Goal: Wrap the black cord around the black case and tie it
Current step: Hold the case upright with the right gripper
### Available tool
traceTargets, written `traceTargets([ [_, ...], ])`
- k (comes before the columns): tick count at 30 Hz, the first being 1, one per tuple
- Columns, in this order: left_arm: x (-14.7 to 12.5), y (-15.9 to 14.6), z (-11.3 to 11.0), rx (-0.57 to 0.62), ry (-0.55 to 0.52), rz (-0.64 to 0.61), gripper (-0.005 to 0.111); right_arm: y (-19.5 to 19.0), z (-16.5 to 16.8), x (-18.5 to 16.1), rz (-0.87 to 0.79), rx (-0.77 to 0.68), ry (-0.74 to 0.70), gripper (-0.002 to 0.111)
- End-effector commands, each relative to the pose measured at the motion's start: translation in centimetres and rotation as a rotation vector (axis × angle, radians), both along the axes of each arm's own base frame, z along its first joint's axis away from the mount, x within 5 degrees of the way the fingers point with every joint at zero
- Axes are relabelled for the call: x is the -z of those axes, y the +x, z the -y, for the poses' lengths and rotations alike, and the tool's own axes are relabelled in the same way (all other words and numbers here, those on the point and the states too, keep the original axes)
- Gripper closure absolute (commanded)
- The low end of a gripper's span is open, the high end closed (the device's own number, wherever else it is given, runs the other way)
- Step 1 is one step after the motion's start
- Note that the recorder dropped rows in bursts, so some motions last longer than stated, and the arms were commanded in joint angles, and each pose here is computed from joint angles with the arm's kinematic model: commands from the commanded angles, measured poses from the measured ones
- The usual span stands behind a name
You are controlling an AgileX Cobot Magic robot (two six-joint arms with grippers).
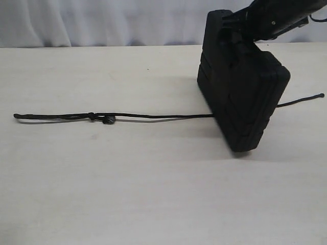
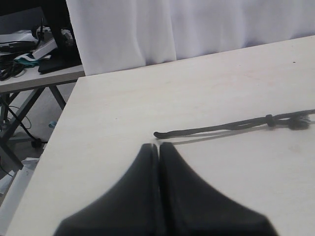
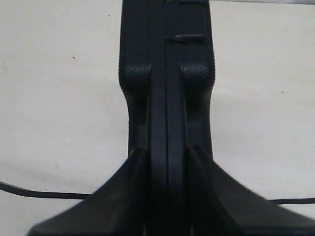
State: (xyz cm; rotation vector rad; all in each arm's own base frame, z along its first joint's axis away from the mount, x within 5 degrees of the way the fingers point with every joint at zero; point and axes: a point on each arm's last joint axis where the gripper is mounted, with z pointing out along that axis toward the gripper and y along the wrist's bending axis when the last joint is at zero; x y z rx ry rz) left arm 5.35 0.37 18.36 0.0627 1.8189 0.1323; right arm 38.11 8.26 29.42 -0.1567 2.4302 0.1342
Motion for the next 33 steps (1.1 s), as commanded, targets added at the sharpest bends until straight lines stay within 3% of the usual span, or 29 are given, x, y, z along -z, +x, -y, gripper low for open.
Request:
traceTargets([
  [1,0.0,0.0,0.0,0.004,-0.008,0.010,0.107,-0.3,0.1,-0.8,0.021,0.008,0.016,0.104],
  [20,-0.1,0.0,0.0,0.005,0.012,0.014,0.107,-0.7,0.2,-0.5,-0.030,-0.005,-0.006,0.104],
  [33,-1.7,0.3,0.1,0.013,-0.006,0.199,0.107,0.5,-0.1,-1.5,-0.189,-0.048,-0.069,0.104],
])
